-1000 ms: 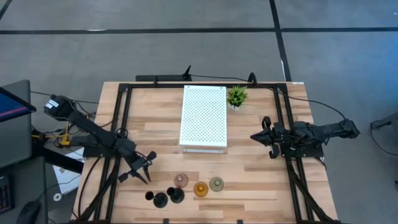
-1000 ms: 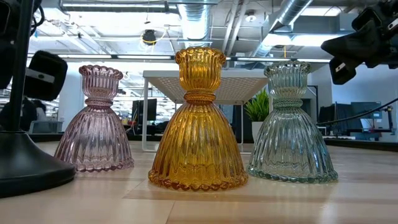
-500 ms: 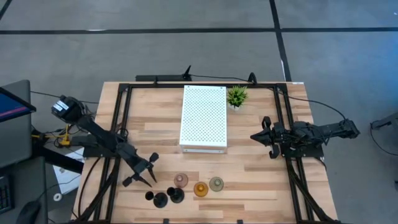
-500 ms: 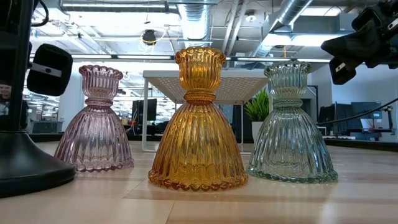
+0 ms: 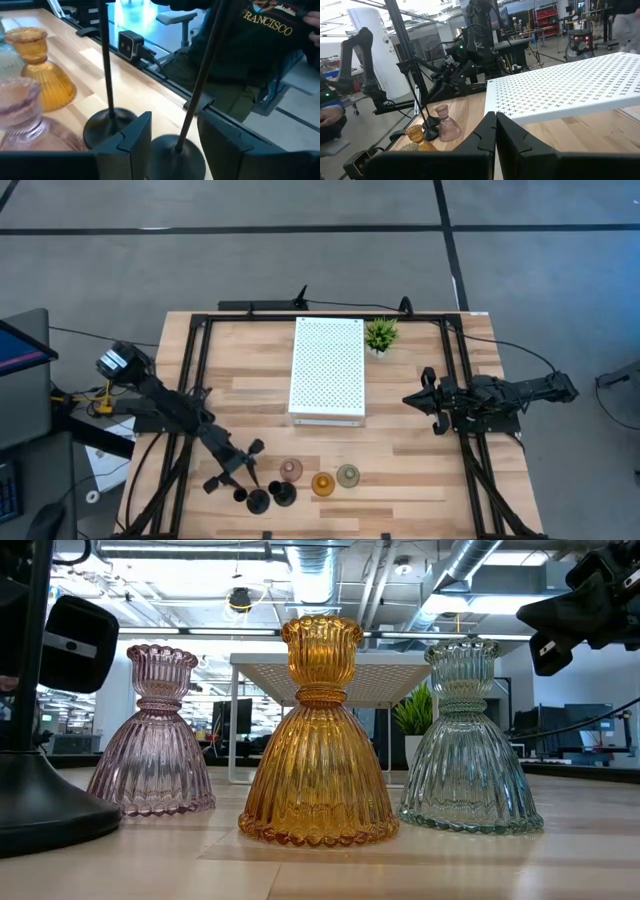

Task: Pick & Place candle stick holders
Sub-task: Put the purple glass candle holder on the shelf

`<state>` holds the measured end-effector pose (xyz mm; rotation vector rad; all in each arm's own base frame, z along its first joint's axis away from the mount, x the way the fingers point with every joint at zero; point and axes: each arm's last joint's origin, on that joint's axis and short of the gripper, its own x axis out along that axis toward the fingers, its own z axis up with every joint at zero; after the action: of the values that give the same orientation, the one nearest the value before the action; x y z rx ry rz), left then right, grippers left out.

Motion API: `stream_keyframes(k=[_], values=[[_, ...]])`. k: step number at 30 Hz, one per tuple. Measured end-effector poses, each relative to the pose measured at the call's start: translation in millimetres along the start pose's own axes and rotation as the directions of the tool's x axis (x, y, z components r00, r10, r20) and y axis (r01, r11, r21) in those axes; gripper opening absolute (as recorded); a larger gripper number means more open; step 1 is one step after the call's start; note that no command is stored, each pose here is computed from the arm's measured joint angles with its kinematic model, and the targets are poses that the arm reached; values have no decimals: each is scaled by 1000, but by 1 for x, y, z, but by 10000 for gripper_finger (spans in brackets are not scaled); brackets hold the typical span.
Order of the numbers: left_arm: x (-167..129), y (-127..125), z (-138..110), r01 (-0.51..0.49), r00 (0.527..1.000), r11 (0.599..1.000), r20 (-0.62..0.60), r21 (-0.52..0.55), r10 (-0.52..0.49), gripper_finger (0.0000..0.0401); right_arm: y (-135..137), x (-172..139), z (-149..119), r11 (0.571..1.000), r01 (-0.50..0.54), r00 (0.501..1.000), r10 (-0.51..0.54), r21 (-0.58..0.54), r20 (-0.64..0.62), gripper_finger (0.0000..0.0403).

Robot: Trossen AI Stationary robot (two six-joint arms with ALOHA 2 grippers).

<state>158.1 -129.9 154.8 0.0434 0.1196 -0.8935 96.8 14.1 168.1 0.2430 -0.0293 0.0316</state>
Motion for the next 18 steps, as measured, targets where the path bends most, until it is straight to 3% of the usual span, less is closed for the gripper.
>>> stream_keyframes(k=[18], values=[[12,-3,7,25,1000,1000,13,7,-25,164,0,0,0,1000,-3,1000,3,0,-1,0]])
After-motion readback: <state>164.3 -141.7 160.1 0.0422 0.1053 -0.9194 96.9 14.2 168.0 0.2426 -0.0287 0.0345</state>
